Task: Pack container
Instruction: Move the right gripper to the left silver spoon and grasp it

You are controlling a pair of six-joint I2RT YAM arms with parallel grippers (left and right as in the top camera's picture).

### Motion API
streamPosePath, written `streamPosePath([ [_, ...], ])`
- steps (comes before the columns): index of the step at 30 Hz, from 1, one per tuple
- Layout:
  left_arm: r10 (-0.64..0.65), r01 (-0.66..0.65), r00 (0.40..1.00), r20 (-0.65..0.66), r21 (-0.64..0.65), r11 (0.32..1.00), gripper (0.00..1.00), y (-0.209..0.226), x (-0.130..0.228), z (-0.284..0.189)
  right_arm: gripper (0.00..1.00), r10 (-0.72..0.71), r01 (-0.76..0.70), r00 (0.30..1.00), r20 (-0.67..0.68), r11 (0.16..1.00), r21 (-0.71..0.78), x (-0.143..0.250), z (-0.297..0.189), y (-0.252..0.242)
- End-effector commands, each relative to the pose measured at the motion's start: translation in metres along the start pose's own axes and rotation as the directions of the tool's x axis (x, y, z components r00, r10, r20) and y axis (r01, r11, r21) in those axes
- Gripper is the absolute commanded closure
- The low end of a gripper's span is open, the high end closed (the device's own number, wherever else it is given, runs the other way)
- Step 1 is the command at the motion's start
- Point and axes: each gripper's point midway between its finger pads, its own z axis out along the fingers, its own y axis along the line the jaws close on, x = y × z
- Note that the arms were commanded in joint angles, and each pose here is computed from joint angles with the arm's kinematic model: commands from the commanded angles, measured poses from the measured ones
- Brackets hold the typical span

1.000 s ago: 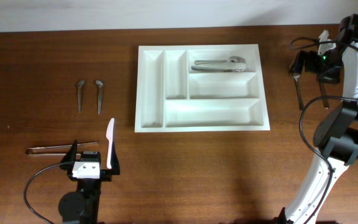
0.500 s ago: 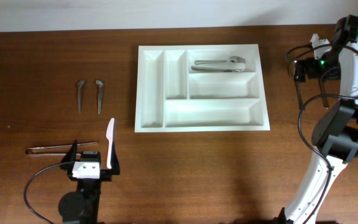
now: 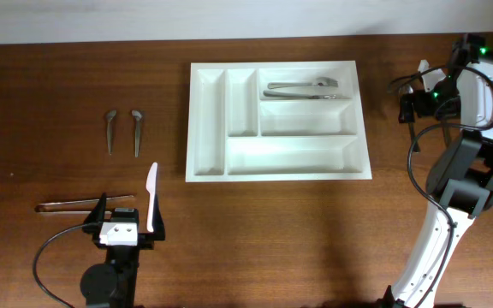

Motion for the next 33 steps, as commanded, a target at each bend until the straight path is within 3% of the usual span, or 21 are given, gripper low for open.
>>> streamPosePath([
  [1, 0.01, -0.01, 1.0, -0.001, -0.006, 1.0, 0.01, 0.001, 0.002, 0.0, 0.01, -0.018, 0.019, 0.999, -0.035, 1.0, 0.009, 0.001, 0.015, 0.002],
  [20, 0.01, -0.01, 1.0, -0.001, -0.005, 1.0, 0.01, 0.001, 0.002, 0.0, 0.01, 0.024, -0.022, 0.998, -0.058, 0.999, 0.03, 0.001, 0.045, -0.003],
  [33, 0.01, -0.01, 1.0, -0.001, -0.005, 1.0, 0.01, 0.001, 0.002, 0.0, 0.01, 0.021, -0.021, 1.0, 0.005, 1.0, 0.018, -0.014, 0.049, -0.004],
])
